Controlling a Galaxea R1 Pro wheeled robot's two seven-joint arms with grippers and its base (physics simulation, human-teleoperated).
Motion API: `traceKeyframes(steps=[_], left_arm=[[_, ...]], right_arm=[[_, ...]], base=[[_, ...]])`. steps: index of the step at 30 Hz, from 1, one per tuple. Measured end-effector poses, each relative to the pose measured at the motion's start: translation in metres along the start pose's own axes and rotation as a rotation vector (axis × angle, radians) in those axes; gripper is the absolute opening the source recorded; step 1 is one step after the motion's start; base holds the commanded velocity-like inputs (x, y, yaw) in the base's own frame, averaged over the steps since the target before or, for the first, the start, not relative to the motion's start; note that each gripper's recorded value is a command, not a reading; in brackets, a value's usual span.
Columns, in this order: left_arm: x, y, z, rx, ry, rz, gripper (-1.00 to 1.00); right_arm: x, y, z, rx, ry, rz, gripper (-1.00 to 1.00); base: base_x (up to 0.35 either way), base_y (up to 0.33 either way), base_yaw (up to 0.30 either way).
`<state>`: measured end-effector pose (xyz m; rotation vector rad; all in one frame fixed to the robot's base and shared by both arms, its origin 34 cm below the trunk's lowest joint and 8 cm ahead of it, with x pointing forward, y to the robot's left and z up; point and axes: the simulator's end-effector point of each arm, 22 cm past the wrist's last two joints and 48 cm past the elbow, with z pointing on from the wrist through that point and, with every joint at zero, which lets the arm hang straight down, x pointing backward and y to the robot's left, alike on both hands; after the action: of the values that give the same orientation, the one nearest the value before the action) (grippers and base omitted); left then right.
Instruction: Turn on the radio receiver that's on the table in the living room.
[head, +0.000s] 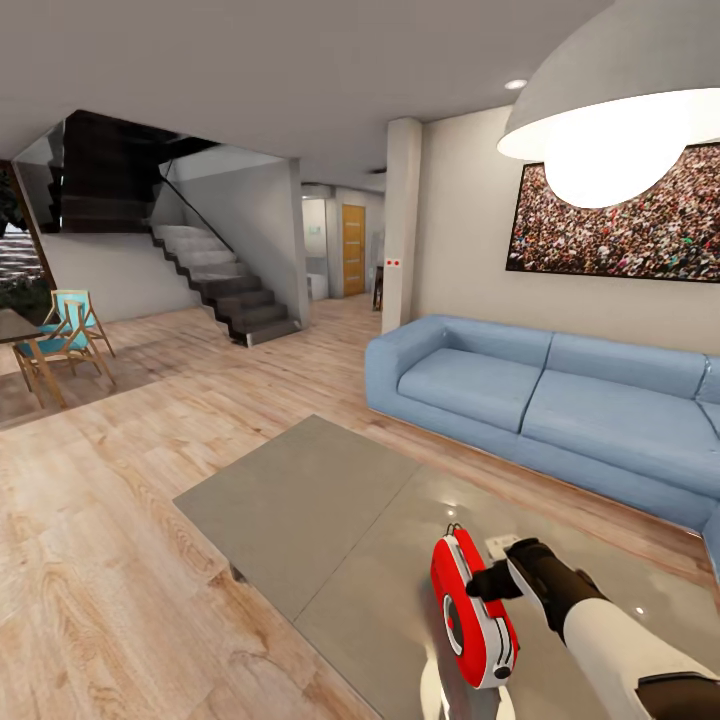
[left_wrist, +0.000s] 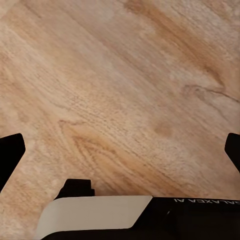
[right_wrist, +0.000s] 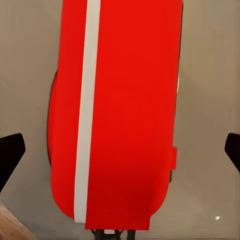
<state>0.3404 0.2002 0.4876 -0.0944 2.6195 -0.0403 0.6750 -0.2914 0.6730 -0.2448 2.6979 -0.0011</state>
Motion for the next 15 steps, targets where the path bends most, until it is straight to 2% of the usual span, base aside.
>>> traceKeyframes(steps=[15], left_arm=[[-0.0001, -0.0003, 0.0000, -0.001, 0.000, 0.000, 1.00]], right_arm=[[0.0115, 0.0014, 0.0041, -0.003, 0.027, 0.003, 1.00]], base=[[0.000, 0.000, 0.000]])
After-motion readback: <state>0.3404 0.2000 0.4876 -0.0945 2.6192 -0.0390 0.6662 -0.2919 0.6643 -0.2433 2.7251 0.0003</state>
